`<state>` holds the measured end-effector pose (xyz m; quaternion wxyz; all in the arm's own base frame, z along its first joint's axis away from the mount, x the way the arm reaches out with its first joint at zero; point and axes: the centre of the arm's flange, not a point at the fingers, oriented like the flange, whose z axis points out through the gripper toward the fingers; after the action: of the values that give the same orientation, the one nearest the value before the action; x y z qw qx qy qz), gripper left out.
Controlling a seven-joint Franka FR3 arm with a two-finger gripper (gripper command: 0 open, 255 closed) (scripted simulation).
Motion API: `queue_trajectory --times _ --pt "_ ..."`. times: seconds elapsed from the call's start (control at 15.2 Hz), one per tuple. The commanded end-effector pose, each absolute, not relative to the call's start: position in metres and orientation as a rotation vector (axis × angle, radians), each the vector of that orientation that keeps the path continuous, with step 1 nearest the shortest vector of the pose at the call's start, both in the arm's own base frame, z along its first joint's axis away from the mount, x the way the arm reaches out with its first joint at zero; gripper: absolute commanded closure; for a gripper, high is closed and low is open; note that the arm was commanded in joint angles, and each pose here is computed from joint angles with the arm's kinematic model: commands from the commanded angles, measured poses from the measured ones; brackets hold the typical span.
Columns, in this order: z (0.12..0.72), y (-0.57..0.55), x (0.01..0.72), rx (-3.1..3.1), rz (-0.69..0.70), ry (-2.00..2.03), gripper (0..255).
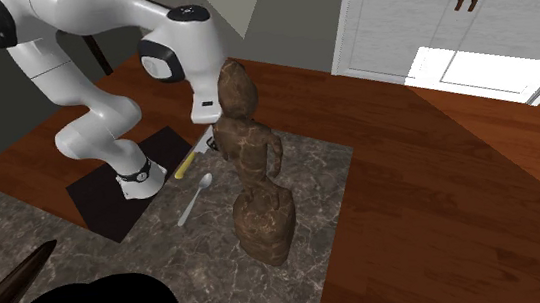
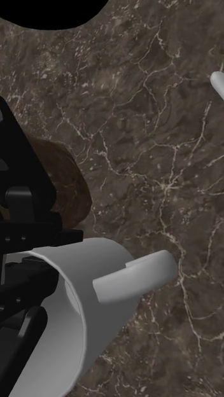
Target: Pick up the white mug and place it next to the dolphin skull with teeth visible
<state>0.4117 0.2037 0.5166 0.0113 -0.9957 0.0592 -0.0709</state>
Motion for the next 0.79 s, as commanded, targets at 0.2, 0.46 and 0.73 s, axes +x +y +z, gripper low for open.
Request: queue_trajectory --times 0.2,0.46,0.73 --pt "0.543 0.204 0.411 -3.106 -0.221 0.184 255" --pt "0.564 0.204 0.411 -3.106 -0.221 0.184 255" --pt "0.586 0.204 0.411 -3.106 -0.221 0.184 255"
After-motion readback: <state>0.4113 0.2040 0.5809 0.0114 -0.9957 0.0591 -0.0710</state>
